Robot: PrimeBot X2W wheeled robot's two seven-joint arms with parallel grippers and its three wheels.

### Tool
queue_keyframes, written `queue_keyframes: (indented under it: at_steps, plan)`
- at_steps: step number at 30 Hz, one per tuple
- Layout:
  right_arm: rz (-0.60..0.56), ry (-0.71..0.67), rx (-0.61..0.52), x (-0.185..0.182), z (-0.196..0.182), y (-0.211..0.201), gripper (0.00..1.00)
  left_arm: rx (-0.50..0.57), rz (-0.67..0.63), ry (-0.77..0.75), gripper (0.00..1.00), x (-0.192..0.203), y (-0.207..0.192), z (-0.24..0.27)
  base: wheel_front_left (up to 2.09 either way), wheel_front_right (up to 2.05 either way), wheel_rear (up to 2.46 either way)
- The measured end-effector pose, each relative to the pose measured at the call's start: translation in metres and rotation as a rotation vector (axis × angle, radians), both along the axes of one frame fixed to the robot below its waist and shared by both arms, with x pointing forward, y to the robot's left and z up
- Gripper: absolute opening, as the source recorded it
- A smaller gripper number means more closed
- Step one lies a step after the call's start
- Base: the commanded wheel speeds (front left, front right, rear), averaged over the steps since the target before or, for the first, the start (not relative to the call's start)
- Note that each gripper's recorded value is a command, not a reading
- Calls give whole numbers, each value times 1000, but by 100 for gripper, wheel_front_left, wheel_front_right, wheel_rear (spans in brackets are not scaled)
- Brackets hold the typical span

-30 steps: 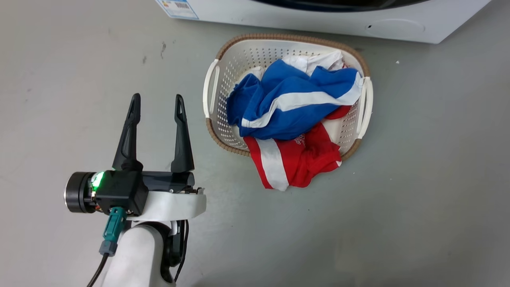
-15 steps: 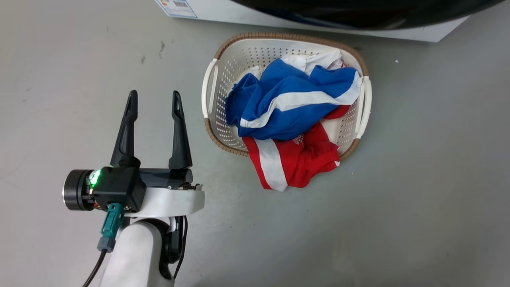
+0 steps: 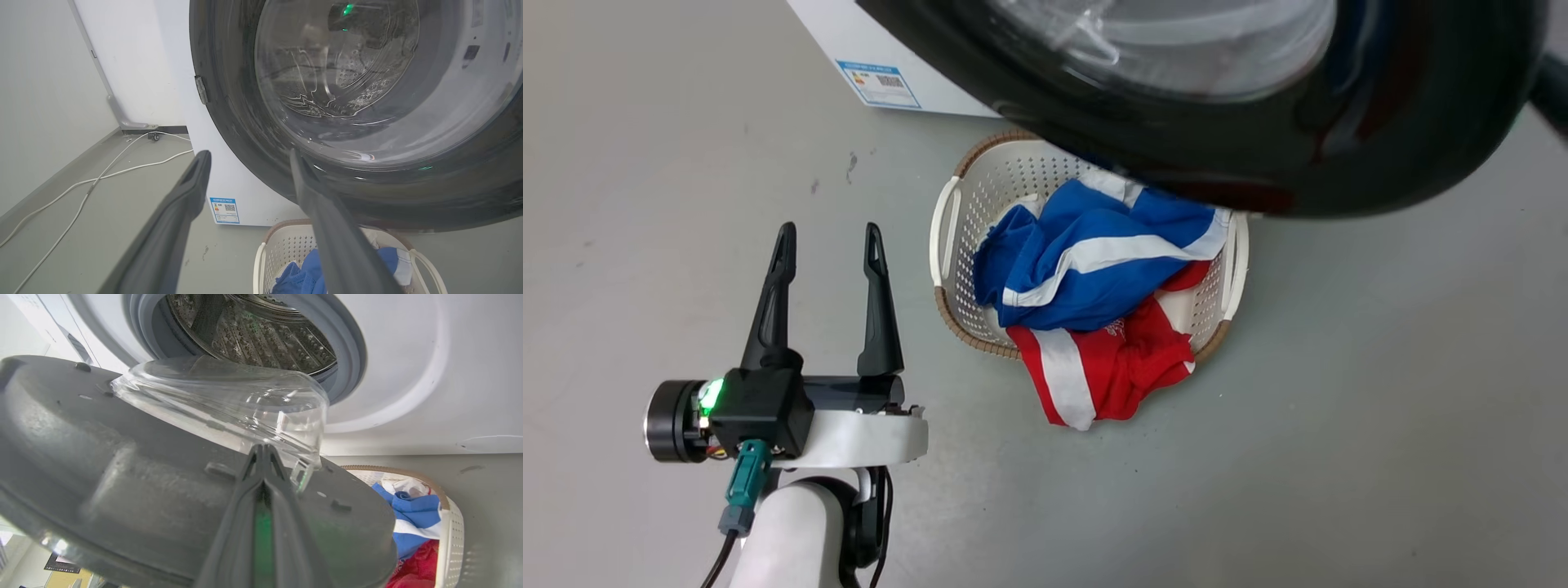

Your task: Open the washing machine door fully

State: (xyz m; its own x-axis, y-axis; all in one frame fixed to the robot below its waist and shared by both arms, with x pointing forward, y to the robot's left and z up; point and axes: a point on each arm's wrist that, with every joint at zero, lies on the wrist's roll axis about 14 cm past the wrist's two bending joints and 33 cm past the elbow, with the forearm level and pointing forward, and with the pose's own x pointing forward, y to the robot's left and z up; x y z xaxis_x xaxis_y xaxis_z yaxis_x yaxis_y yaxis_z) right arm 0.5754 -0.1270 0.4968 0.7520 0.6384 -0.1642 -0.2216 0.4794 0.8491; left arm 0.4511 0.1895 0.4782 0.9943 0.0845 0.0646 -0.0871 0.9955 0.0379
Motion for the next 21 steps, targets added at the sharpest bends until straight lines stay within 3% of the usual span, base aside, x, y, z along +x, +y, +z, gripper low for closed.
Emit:
queue_keyframes:
  at_steps: [21]
  plan:
    - [145, -10, 127, -119, 17, 56, 0, 2, -10, -37, 100, -24, -2, 23, 0, 0, 0]
